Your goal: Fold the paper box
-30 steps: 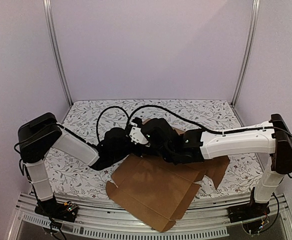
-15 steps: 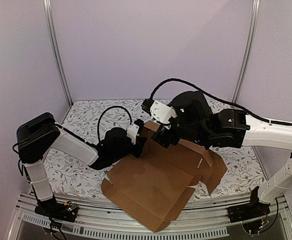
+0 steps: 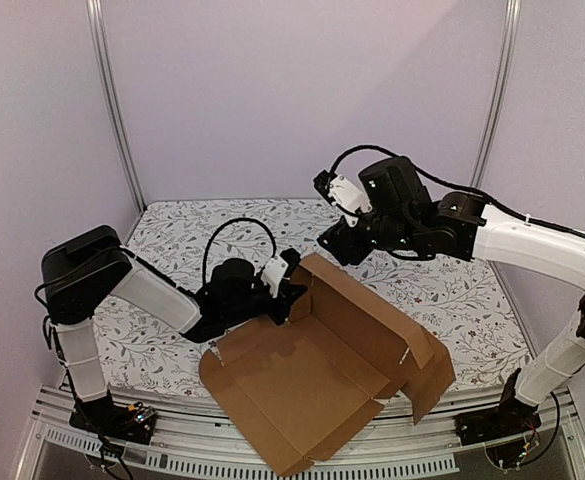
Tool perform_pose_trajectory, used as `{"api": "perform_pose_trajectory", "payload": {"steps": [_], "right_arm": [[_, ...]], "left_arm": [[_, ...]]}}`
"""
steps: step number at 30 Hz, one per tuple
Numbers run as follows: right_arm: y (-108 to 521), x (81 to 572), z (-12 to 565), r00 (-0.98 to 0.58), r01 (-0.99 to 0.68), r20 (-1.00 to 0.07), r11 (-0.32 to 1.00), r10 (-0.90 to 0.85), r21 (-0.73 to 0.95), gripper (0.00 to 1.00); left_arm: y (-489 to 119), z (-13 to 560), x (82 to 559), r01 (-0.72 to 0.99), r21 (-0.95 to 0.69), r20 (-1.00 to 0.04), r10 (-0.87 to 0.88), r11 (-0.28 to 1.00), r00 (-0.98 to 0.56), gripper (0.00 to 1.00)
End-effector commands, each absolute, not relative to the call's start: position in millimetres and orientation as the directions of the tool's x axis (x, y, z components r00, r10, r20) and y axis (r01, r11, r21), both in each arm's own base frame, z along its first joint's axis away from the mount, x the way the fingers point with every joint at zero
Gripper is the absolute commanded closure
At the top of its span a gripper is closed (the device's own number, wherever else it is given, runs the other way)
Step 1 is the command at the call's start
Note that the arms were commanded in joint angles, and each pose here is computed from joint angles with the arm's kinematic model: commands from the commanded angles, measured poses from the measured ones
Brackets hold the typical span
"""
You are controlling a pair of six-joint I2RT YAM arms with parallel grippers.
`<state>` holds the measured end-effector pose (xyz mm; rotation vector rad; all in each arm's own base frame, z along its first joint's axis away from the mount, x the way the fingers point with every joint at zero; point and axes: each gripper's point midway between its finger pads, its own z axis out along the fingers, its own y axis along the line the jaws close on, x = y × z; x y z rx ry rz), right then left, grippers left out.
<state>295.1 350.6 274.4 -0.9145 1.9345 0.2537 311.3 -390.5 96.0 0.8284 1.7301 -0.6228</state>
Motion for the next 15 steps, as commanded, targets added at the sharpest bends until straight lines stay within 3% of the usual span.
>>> {"api": "perform_pose_trajectory", "payload": {"steps": [1,8,11,15], "right_arm": [[366,309,267,-0.363,-0.689,-0.849,0.724,-0.384,-0.033,0.44],[373,321,246,-0.405,-0.666,-0.849,0.746,-0.34,0.019,0.91],[378,322,235,-0.424,-0.667,-0.846,0.744,-0.324,0.049,0.99],[381,321,216,-0.46,-0.659,-0.832,0.747,-0.312,0.085,1.0]], "left_arm": [[-403,87,307,0.832,-0.001,-0.962,0.228,0.555,-0.154,1.0],[-419,84,310,0.85,-0.044,-0.959,0.216,0.525,-0.183,1.0],[-420,82,312,0.848,-0.045,-0.957,0.22,0.528,-0.188,1.0],[-420,80,312,0.845,-0.044,-0.956,0.223,0.533,-0.191,0.98]]}}
